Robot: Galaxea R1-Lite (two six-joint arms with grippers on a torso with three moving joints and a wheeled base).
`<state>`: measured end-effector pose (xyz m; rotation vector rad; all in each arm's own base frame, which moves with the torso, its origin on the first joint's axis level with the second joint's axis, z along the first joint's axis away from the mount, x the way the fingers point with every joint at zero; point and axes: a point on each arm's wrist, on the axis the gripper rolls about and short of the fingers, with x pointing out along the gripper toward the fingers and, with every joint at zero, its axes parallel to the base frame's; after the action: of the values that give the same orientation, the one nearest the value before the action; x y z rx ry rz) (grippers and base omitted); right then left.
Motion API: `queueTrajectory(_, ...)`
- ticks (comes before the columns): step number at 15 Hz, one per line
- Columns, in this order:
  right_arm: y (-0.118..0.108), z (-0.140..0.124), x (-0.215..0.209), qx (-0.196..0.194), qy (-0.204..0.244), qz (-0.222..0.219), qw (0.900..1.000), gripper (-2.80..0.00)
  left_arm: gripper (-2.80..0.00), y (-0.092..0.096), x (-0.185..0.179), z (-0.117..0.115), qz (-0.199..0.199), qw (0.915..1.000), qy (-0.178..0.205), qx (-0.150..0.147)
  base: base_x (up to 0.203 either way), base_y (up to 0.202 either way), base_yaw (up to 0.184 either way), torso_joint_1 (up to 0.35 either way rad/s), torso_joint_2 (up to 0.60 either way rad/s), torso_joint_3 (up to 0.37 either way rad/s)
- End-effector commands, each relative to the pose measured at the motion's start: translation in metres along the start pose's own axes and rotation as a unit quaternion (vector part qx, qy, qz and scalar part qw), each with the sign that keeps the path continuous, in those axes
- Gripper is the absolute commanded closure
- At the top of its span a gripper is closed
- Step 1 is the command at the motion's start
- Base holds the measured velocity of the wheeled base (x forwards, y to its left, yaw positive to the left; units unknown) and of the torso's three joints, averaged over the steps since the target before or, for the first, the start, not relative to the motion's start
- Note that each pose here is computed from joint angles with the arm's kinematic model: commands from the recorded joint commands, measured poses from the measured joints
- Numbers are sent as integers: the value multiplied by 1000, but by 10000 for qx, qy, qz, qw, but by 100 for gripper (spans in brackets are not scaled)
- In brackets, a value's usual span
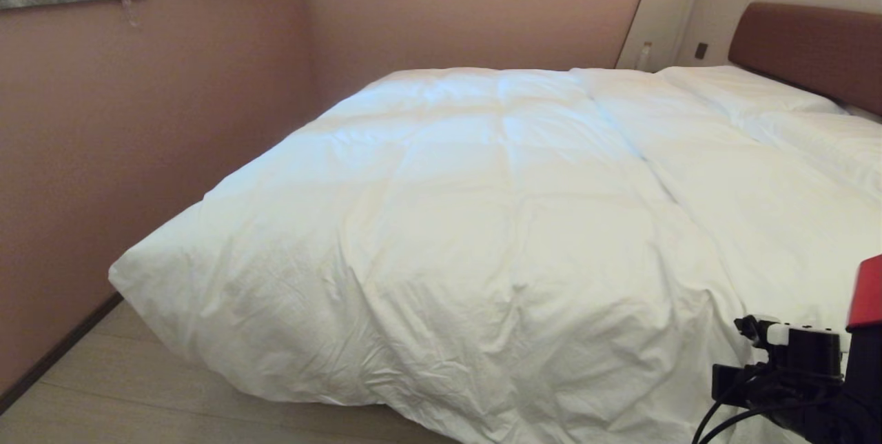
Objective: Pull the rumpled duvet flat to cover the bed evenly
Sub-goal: Flatten the corners of the folded blanket
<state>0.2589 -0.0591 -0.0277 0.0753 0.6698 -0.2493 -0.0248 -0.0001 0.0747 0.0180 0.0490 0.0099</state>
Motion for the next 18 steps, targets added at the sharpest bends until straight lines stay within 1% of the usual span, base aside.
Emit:
queueTrajectory(1,0,11,2,20,-548,1,9985,0,0,0,0,0,2,10000,1,2,0,0,0,0,0,0)
queueTrajectory(4,0,0,11,-30,-316,-3,9995,0,0,0,0,0,10,10000,1,1,0,0,0,0,0,0)
queueTrajectory(8,0,-24,25,-212,158,-11,9996,0,0,0,0,0,2,10000,1,1,0,0,0,0,0,0)
queueTrajectory(9,0,-27,26,-256,219,-10,9994,0,0,0,0,0,2,10000,1,2,0,0,0,0,0,0)
queueTrajectory(12,0,-48,34,-374,633,-19,9973,0,0,0,0,0,3,10000,1,0,0,0,0,0,0,0)
queueTrajectory(16,0,-54,39,-457,727,-61,9963,0,0,0,0,0,2,10000,1,2,0,0,0,0,0,0)
queueTrajectory(18,0,-56,41,-577,758,-176,9953,0,0,0,0,0,3,10000,1,1,0,0,0,0,0,0)
